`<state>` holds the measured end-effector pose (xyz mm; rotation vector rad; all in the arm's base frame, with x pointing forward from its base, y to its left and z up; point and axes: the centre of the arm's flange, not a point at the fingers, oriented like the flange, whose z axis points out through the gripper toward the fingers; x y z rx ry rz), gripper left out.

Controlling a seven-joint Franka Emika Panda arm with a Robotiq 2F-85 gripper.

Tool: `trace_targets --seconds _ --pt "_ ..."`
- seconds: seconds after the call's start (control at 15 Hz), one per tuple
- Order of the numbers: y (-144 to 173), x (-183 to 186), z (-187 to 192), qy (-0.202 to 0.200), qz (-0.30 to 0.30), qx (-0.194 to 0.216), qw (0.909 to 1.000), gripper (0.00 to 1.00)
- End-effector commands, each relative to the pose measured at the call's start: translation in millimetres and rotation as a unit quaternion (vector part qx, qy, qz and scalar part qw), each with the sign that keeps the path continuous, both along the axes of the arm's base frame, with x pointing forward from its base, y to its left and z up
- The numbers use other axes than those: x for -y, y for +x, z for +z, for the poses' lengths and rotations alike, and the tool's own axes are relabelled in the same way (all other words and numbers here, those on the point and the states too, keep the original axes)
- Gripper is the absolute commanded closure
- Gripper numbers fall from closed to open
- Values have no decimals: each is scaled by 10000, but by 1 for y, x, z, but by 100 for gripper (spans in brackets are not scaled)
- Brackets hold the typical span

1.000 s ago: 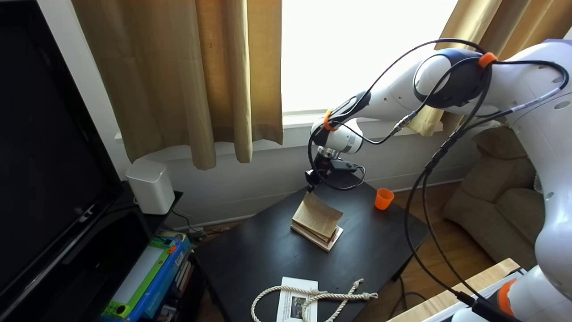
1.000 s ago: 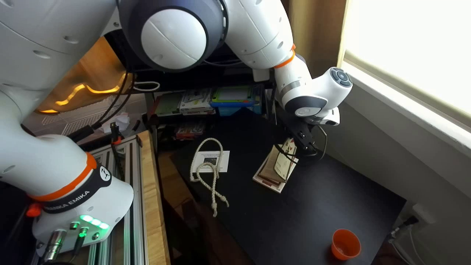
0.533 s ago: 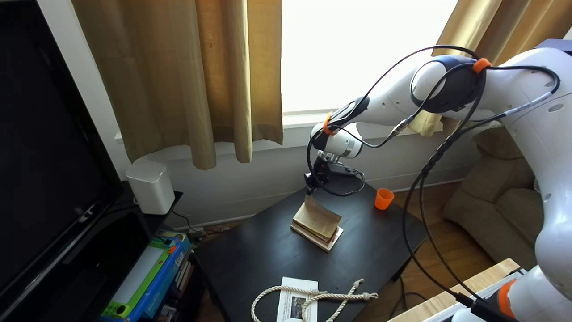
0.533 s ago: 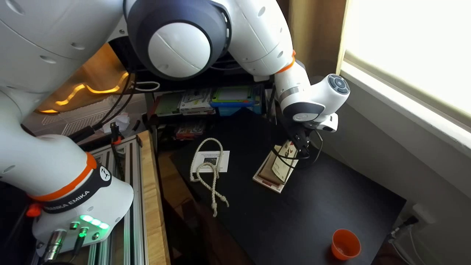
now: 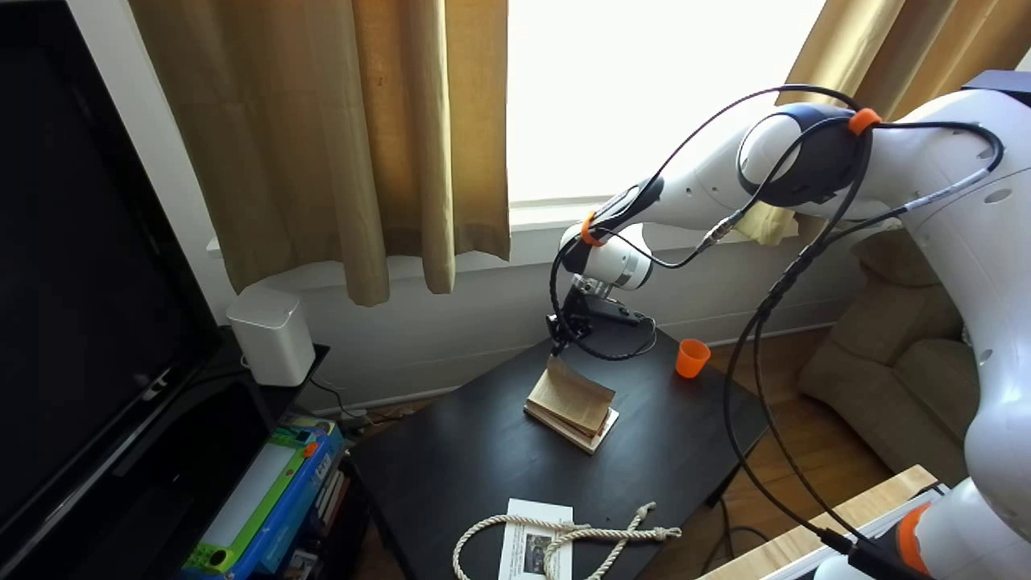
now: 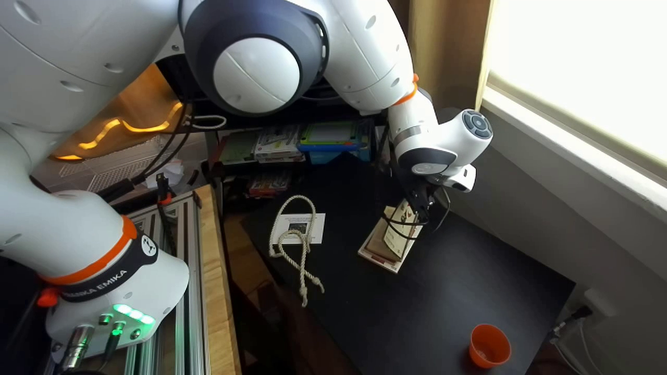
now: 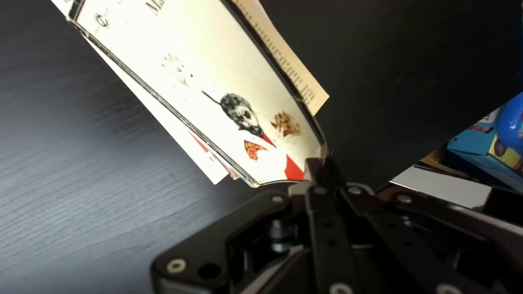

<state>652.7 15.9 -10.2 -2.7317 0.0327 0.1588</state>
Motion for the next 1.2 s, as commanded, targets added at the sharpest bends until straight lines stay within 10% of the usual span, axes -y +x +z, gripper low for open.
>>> trace_targets --seconds 0.0,0.47,1.13 --pt "-5 -3 -6 76 -391 -68 9992 100" --pt "-5 1 -4 48 -910 -94 9958 100" --pt "-9 3 2 -2 -955 -129 9953 13"
